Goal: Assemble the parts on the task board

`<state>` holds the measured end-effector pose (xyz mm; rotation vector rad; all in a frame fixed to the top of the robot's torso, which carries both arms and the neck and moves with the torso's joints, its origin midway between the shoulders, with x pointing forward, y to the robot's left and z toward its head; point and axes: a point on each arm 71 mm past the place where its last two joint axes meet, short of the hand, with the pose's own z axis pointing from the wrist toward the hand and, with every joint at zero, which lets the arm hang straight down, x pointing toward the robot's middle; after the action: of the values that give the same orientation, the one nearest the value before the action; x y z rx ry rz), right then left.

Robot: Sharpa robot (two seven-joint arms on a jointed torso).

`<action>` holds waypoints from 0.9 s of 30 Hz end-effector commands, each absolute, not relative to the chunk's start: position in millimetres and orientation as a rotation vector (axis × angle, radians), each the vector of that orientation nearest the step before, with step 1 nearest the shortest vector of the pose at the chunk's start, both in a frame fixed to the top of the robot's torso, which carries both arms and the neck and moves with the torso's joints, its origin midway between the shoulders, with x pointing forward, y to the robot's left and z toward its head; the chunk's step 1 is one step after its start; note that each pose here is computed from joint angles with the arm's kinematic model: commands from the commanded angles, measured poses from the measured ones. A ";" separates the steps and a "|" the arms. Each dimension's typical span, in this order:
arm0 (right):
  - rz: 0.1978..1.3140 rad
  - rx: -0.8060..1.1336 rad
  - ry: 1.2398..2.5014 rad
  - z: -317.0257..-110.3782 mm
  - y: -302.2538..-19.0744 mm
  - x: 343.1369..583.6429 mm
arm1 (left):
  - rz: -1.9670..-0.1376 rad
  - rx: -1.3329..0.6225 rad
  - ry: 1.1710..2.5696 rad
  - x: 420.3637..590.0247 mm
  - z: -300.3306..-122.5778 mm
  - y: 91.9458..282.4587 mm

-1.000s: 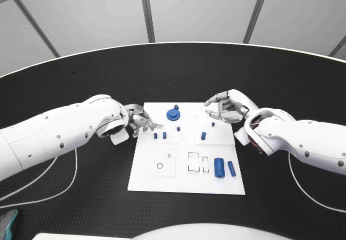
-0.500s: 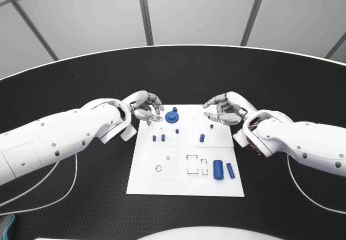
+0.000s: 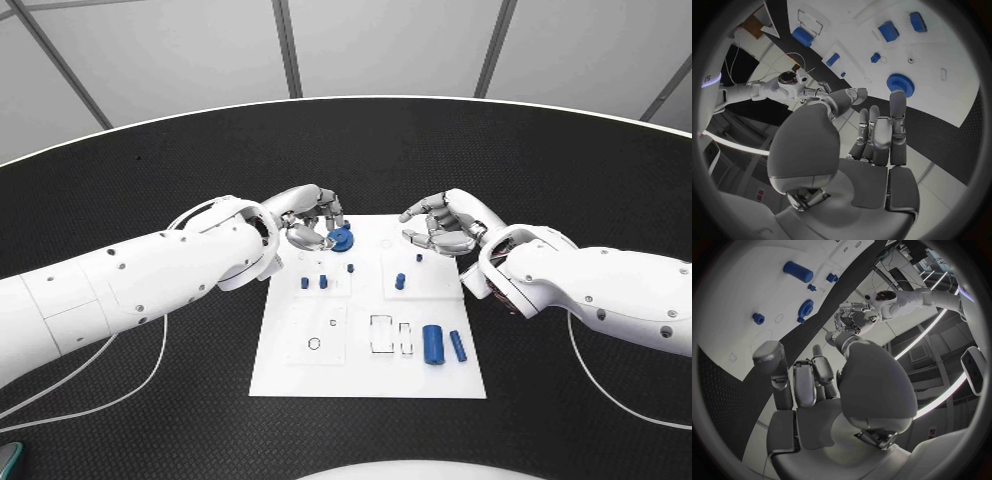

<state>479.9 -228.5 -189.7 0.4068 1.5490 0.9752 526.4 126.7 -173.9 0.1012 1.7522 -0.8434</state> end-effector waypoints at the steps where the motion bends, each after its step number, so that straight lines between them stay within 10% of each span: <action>1: 0.977 0.406 1.549 -189.7 -227.7 480.1 | -0.785 0.197 1.740 526.4 -174.4 116.2; 27: 0.979 0.403 1.524 -188.6 -224.4 481.6 | -0.695 0.369 1.822 526.1 -199.7 74.7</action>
<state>481.7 -224.3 -188.7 0.4029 1.5246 0.9795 526.4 74.8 -197.7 0.3693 1.8186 -0.6951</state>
